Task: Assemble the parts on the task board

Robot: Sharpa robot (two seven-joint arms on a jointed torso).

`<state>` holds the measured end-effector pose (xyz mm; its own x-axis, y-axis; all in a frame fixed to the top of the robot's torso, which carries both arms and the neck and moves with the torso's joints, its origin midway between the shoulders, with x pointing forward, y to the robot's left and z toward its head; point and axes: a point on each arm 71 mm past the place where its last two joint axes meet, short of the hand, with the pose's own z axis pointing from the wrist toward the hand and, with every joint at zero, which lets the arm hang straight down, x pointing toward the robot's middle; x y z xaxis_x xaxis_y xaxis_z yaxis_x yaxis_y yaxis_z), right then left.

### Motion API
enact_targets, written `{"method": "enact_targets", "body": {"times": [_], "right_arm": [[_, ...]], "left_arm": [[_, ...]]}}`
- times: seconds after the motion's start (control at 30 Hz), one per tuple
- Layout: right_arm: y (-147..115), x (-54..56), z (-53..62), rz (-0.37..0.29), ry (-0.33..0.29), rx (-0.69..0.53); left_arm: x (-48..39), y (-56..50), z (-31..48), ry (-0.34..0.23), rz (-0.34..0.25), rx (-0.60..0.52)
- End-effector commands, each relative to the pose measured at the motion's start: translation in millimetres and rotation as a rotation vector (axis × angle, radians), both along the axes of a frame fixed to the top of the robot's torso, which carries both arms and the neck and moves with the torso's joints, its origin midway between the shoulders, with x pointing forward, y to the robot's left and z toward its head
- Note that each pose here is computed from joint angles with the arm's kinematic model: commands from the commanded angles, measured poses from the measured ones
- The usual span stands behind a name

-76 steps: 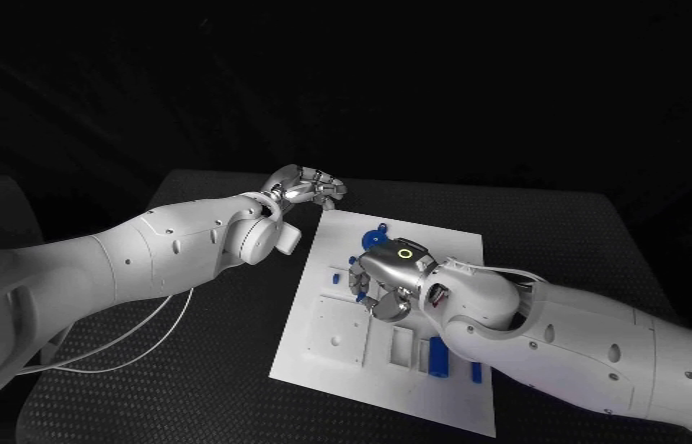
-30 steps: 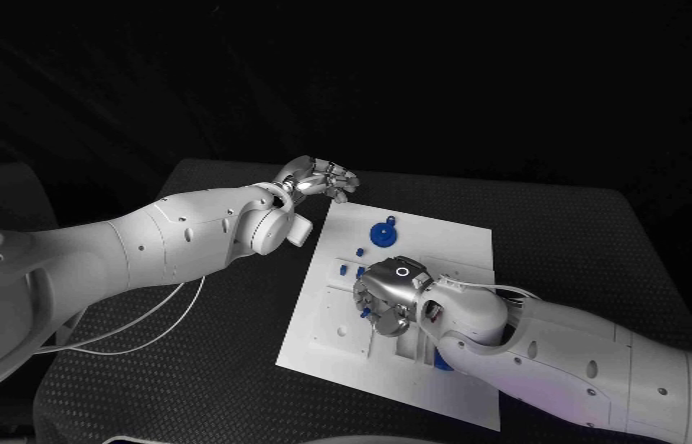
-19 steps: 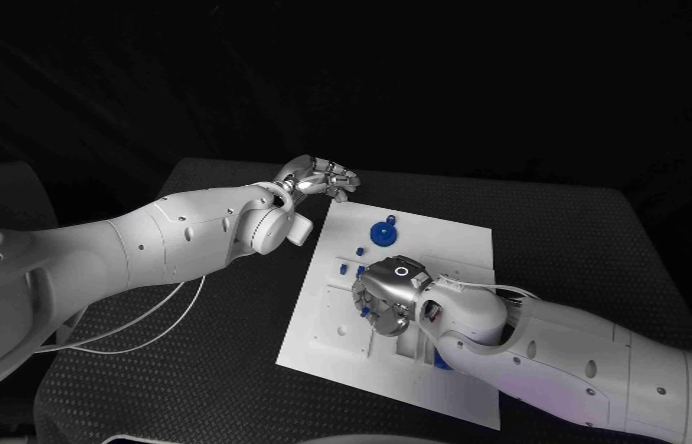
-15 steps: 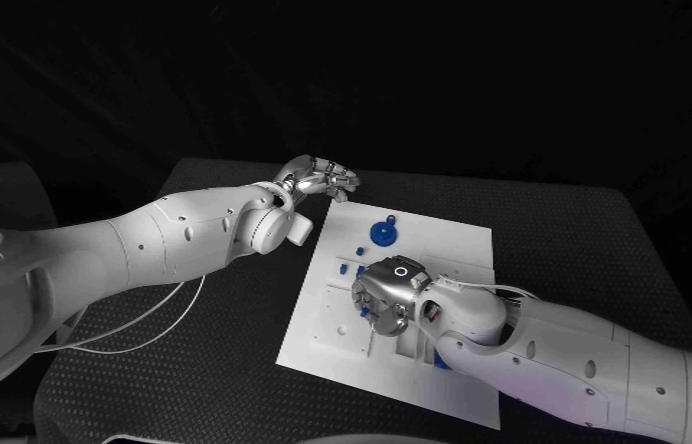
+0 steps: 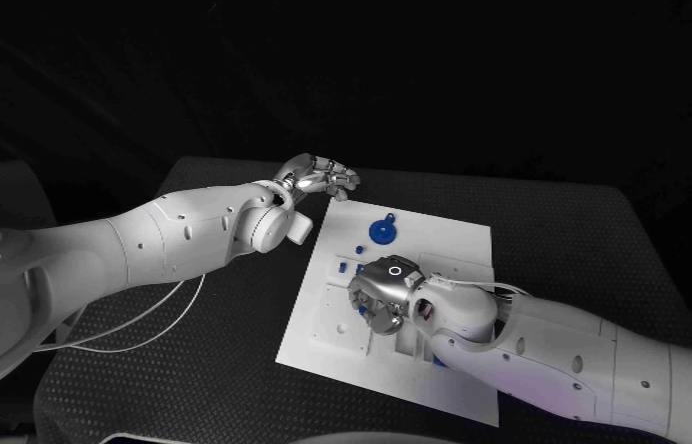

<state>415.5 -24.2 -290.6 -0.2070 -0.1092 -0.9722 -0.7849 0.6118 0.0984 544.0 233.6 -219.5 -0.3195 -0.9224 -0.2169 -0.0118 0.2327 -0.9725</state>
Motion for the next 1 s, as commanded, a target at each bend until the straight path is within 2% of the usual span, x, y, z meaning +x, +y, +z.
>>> {"method": "enact_targets", "body": {"times": [0.03,0.33,0.67,0.83,1.0], "right_arm": [[-3.1,-1.1,-11.2,-0.001,0.018,-0.070],[-6.2,0.1,-10.9,-0.014,0.040,-0.031],[-9.7,0.9,-6.4,-0.055,0.011,0.008],[-14.7,4.0,2.0,-0.075,-0.022,0.011],[-24.1,6.0,17.0,-0.080,-0.049,0.031]], "left_arm": [[-0.8,-4.1,0.8,0.004,-0.022,-0.014],[-1.4,-2.6,0.7,0.008,-0.022,-0.014],[-1.4,-1.2,0.4,0.012,-0.023,-0.013],[-1.0,0.9,0.2,0.013,-0.019,-0.011],[-0.7,3.0,0.1,0.013,-0.016,-0.010]]}}
